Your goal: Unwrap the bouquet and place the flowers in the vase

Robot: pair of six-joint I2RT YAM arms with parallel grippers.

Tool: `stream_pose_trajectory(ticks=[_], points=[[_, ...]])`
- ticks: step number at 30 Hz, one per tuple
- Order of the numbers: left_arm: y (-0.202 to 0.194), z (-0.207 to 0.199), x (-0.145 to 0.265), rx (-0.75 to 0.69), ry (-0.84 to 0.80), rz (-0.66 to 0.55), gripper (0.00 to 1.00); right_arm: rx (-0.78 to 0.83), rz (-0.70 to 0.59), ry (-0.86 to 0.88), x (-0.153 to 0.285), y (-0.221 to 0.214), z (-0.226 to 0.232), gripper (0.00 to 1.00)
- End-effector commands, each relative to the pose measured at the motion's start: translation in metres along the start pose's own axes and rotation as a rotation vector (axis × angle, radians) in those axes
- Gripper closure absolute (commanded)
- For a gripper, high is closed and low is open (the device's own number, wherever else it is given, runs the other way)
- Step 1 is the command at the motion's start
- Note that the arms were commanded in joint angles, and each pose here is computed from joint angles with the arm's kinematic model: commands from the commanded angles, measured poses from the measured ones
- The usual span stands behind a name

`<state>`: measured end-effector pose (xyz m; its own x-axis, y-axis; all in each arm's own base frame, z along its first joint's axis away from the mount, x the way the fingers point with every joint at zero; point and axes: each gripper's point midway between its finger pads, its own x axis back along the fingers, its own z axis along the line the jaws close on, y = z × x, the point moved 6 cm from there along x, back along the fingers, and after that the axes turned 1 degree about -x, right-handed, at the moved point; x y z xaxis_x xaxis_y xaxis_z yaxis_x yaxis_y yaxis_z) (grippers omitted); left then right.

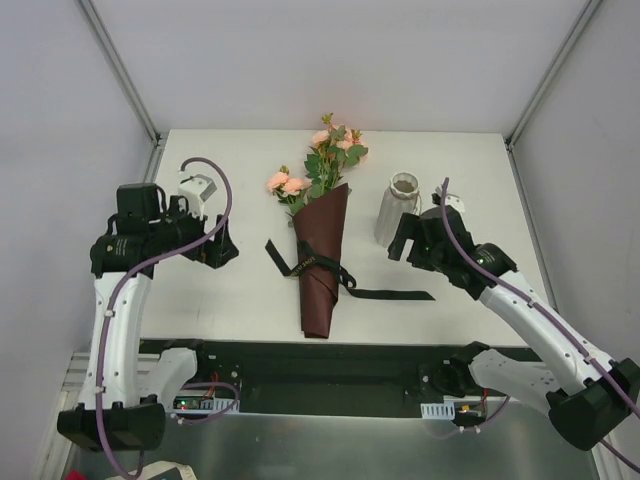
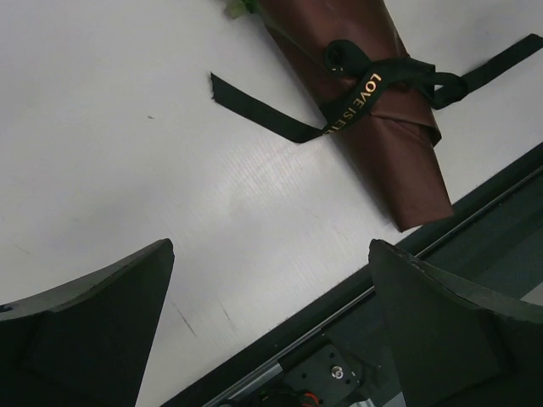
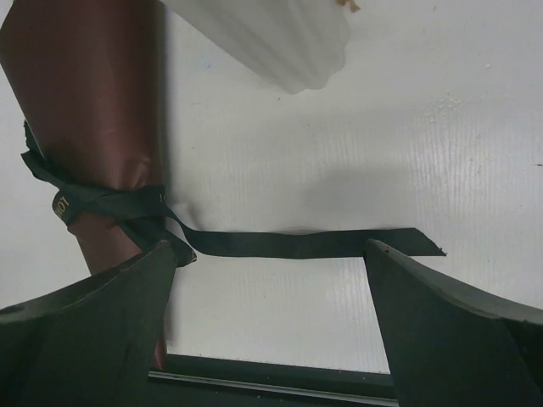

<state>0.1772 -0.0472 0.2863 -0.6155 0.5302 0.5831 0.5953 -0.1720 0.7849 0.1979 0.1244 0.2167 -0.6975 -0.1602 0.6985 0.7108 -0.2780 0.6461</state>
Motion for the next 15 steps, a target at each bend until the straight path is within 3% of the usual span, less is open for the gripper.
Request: stream_pose_trajectory(ticks=[1, 8, 15], points=[[0.000, -0.003, -0.016, 0.006, -0.078, 0.073, 0.01, 0.024, -0.019, -0.028, -0.009, -0.005, 0.006, 0.04], [0.003, -0.017, -0.054, -0.146, -0.136, 0.162, 0.01, -0.030, 0.049, -0.117, -0.032, -0.036, -0.010, 0.03], [-0.003, -0.027, -0.107, -0.256, -0.247, 0.275, 0.01, -0.010, 0.035, -0.182, -0.042, -0.051, -0.029, 0.01]])
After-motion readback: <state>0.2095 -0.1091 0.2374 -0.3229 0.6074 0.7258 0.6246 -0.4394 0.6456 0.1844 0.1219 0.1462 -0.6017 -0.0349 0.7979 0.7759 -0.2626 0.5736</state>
